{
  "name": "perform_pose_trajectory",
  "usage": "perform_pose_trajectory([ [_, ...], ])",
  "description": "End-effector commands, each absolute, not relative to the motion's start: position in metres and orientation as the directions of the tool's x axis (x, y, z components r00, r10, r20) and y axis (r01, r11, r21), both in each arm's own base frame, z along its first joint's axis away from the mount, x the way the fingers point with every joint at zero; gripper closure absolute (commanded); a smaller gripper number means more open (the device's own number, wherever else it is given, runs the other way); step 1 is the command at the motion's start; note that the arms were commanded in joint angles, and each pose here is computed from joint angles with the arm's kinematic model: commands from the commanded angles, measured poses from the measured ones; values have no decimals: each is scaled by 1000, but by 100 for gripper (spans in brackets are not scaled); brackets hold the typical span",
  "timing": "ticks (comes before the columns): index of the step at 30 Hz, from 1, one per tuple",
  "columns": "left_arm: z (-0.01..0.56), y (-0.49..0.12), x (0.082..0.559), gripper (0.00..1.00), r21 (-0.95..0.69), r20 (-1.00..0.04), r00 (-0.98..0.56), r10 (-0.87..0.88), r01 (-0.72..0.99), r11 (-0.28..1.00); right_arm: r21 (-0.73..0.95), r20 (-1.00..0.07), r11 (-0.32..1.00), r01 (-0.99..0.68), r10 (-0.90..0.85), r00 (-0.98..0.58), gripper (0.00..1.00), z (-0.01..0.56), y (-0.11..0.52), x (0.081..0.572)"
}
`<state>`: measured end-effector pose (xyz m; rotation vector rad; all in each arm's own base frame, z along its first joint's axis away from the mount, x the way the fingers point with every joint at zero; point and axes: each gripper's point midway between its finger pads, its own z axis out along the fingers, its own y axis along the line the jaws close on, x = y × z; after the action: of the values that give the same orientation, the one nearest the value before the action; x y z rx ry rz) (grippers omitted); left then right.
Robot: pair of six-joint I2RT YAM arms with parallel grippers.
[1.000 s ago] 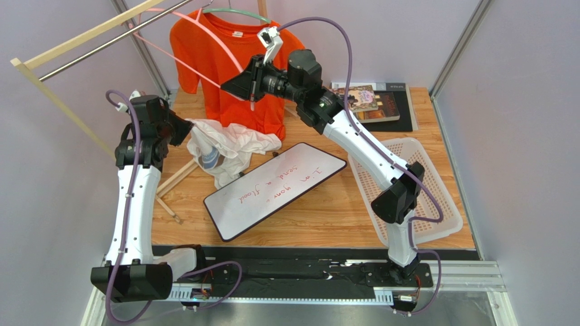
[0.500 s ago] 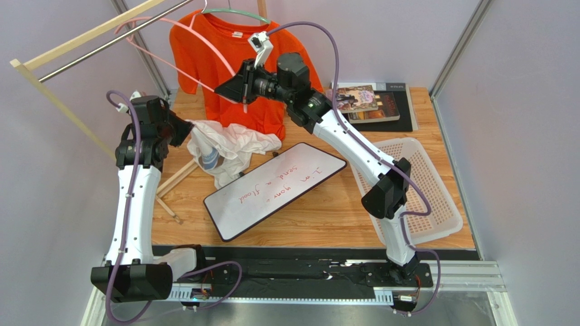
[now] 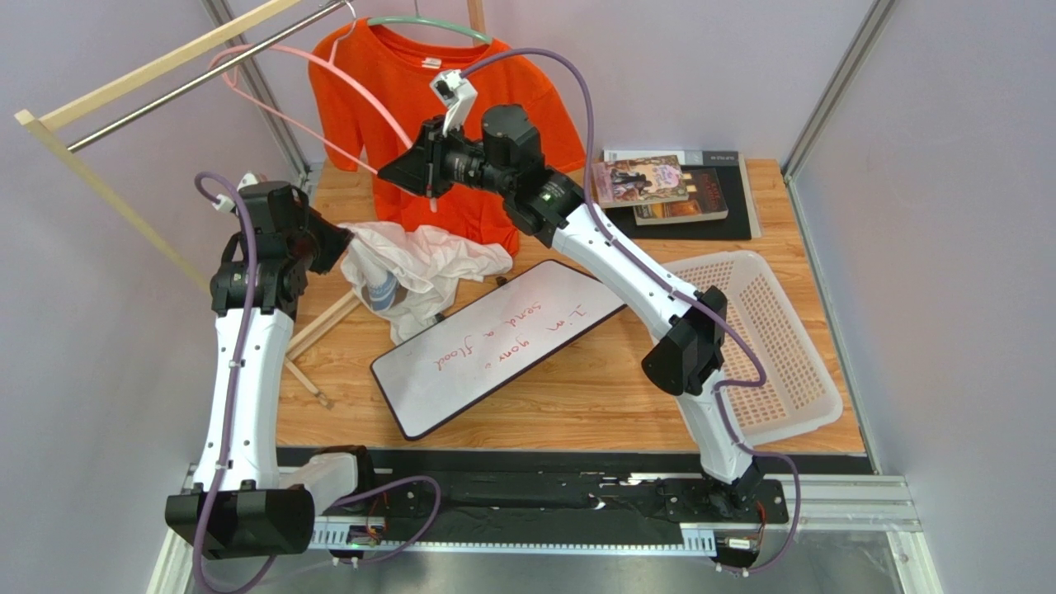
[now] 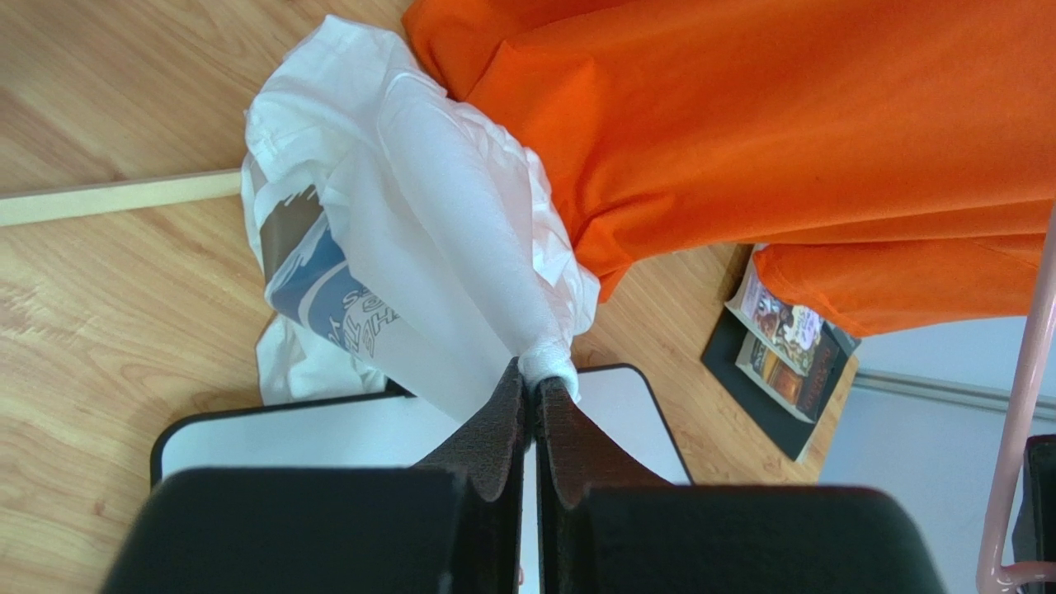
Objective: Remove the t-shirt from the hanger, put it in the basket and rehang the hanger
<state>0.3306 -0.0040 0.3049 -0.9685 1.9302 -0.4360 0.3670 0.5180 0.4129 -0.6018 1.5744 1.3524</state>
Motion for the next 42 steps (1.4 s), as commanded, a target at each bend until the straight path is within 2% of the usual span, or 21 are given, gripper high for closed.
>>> perform_pose_trajectory([
  [1,312,-4,321,100,-641,-586,-269,-764,-423,641,389,-914,296,-872,245,-324,100,440,515,367],
  [3,307,-4,319,100,-638,-585,-271,-765,-429,640,391,-915,318,-864,240,-325,98,436,513,369],
  [6,305,-8,316,100,-651,-574,-281,-769,-413,636,389,-916,340,-856,239,-322,73,436,509,370],
  [7,303,-9,314,100,-651,-574,-283,-769,-412,638,387,-918,349,-853,233,-321,60,434,508,370],
  [10,303,-12,312,100,-660,-580,-288,-762,-382,646,393,-918,393,-831,220,-330,42,430,499,373],
  [12,308,-16,308,100,-674,-585,-284,-760,-352,650,406,-912,428,-807,235,-335,37,436,486,376],
  [13,304,-17,307,100,-676,-581,-289,-761,-350,649,414,-909,434,-800,239,-341,31,438,482,375],
  [17,306,-24,298,100,-695,-587,-285,-758,-303,652,427,-904,467,-774,221,-365,26,433,461,374],
  [23,312,-41,292,100,-751,-565,-290,-773,-206,627,381,-925,546,-747,220,-311,17,445,412,368],
  [27,323,-62,294,100,-811,-513,-332,-792,-115,574,316,-944,608,-728,127,-303,13,409,395,365],
  [30,326,-70,293,100,-823,-495,-362,-790,-95,560,295,-950,632,-717,111,-293,6,404,384,364],
  [34,332,-78,290,100,-835,-472,-397,-787,-86,544,251,-962,638,-728,80,-262,4,401,374,364],
  [40,355,-102,292,100,-871,-415,-499,-760,-23,491,233,-970,545,-806,71,-232,3,366,378,346],
  [42,365,-111,293,100,-884,-395,-533,-748,-1,468,221,-974,462,-859,55,-222,3,359,387,334],
])
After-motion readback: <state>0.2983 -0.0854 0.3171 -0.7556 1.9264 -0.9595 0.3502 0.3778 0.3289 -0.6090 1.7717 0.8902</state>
